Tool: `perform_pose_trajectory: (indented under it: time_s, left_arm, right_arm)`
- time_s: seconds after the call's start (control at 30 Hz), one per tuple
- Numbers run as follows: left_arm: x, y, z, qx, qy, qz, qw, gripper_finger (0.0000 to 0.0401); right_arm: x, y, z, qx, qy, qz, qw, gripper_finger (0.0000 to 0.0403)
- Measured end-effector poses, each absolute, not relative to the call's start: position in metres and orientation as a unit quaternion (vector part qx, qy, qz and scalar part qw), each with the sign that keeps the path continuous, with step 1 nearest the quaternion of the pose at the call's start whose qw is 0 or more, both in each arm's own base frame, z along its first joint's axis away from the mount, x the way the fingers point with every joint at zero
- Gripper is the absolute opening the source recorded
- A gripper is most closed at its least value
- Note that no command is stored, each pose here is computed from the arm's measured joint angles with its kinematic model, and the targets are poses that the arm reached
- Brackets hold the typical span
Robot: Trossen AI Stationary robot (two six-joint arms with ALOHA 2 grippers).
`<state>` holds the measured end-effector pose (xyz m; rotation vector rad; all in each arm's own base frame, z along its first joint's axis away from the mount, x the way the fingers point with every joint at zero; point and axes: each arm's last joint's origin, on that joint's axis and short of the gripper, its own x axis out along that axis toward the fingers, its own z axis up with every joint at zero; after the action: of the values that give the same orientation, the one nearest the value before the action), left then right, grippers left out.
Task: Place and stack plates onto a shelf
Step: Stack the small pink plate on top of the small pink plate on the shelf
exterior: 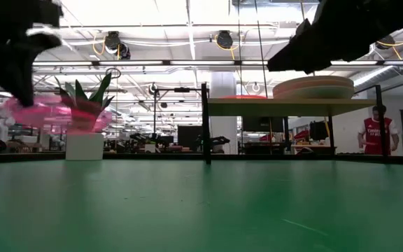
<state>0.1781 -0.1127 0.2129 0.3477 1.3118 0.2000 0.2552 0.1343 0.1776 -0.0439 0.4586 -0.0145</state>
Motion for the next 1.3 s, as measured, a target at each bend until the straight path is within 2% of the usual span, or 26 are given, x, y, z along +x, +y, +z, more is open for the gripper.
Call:
perform_pose_trajectory:
  time_s: [0.27,0.57,0.9,1.03,1.3]
  left_arm:
    - [0.205,-0.110,0.259,0.272,0.539,0.052,0.795,0.0006]
    - [0.249,-0.082,0.295,0.382,0.449,0.024,0.808,0.0005]
    - [0.290,-0.033,0.321,0.476,0.330,0.056,0.813,0.0005]
    - [0.303,-0.013,0.325,0.479,0.290,0.052,0.826,0.0005]
    - [0.336,0.020,0.308,0.500,0.270,0.072,0.819,0.0005]
  right_arm:
    - [0.254,0.136,0.178,0.012,0.227,-0.013,0.974,0.0054]
    - [0.249,0.148,0.181,0.016,0.207,-0.002,0.978,0.0054]
    - [0.241,0.160,0.183,0.008,0.192,-0.005,0.981,0.0054]
    - [0.239,0.163,0.183,0.006,0.191,-0.004,0.982,0.0054]
    - [0.239,0.164,0.184,0.008,0.186,-0.003,0.983,0.0054]
